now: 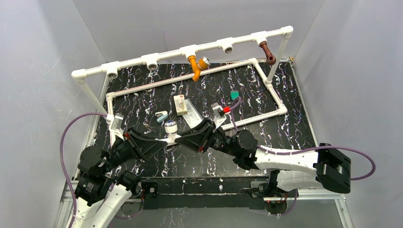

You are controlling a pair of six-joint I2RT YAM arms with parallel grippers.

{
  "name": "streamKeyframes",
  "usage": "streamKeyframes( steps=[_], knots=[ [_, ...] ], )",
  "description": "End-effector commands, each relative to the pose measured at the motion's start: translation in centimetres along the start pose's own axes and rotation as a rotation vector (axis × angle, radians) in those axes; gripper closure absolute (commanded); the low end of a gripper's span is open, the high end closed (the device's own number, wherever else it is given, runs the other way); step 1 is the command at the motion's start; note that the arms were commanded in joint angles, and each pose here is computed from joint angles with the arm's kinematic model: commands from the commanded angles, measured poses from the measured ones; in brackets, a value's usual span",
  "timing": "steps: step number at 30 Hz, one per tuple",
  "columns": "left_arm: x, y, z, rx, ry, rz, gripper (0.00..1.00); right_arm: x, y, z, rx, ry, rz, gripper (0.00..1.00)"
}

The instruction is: Install the water faucets

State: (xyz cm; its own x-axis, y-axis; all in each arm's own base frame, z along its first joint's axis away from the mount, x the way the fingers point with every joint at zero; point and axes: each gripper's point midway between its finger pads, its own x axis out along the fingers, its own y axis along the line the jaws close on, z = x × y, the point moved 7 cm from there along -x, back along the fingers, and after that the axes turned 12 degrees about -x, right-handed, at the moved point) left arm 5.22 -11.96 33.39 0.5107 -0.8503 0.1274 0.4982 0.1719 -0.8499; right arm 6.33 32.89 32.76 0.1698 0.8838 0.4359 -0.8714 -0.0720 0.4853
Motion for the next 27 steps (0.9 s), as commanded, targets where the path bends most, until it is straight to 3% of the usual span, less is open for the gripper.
streamKeyframes(
  steps=[1,5,10,15,27],
  knots=[
    [0.2,-0.8,0.3,0.015,0.005,-0.051,1.0,-0.5,0.5,0.6,-0.008,-0.03,0.003,0.97],
    [0.2,-1.0,0.3,0.008,0.001,-0.059,1.0,-0.7,0.5,0.6,-0.013,-0.011,-0.005,0.64],
    [0.1,-0.9,0.0,-0.008,0.016,-0.072,1.0,-1.4,0.6,0.5,-0.006,0.019,-0.016,0.37],
    [0.1,-0.7,-0.4,-0.024,0.048,-0.074,1.0,-1.9,1.2,0.7,-0.037,0.1,0.031,0.29],
    [0.3,0.1,-0.8,-0.048,0.08,-0.045,1.0,-1.6,2.0,1.8,-0.035,0.326,0.066,0.3]
  ],
)
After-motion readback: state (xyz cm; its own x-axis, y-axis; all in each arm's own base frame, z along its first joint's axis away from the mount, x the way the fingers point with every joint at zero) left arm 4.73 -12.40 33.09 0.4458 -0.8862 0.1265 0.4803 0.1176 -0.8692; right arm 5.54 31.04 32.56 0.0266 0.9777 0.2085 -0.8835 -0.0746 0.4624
